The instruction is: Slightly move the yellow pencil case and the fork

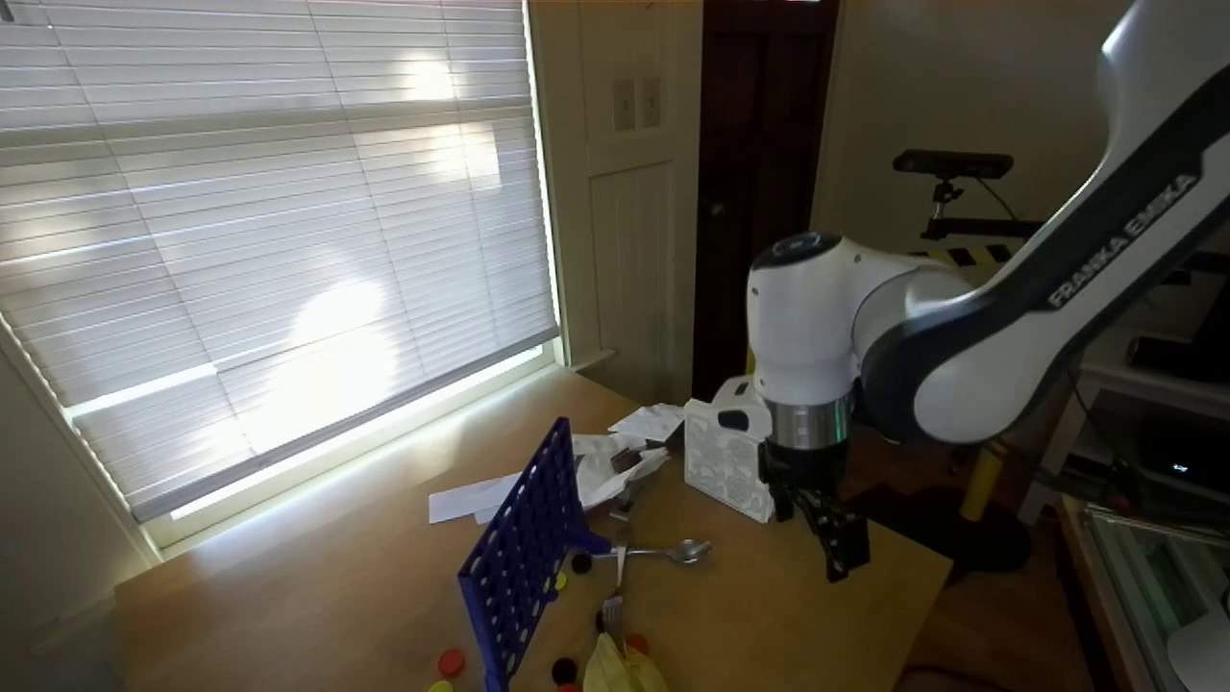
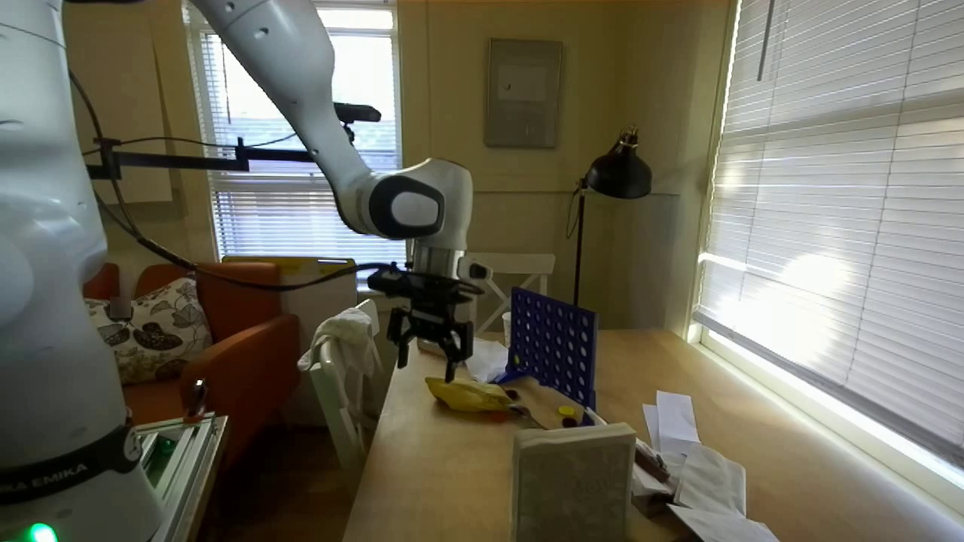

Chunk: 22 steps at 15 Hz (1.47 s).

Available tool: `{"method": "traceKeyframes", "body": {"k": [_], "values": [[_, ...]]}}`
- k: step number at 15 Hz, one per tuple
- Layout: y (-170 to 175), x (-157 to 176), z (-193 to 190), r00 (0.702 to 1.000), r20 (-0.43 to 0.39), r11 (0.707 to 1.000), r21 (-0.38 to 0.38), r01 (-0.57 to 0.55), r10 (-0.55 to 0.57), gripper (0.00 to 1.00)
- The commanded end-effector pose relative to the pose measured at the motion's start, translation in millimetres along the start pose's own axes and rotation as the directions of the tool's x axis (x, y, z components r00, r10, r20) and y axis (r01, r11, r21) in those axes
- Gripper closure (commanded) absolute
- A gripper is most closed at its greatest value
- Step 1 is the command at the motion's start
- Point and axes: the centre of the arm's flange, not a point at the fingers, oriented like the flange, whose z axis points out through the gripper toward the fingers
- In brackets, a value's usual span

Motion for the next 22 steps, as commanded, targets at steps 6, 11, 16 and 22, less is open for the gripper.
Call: {"method": "traceKeyframes", "body": {"k": [6, 11, 16, 22], "values": [[47.0, 70.5, 60.6, 0.922, 0.180, 0.931, -0.070, 0.358, -0.342, 0.00], [44.2, 67.1, 60.1, 0.941, 0.191, 0.955, -0.046, 0.294, -0.281, 0.00], [42.6, 101.0, 75.9, 0.950, 0.056, 0.935, -0.167, 0.314, -0.309, 0.00], [27.5, 129.3, 89.6, 0.958, -0.171, 0.962, -0.190, 0.196, -0.229, 0.00]]}}
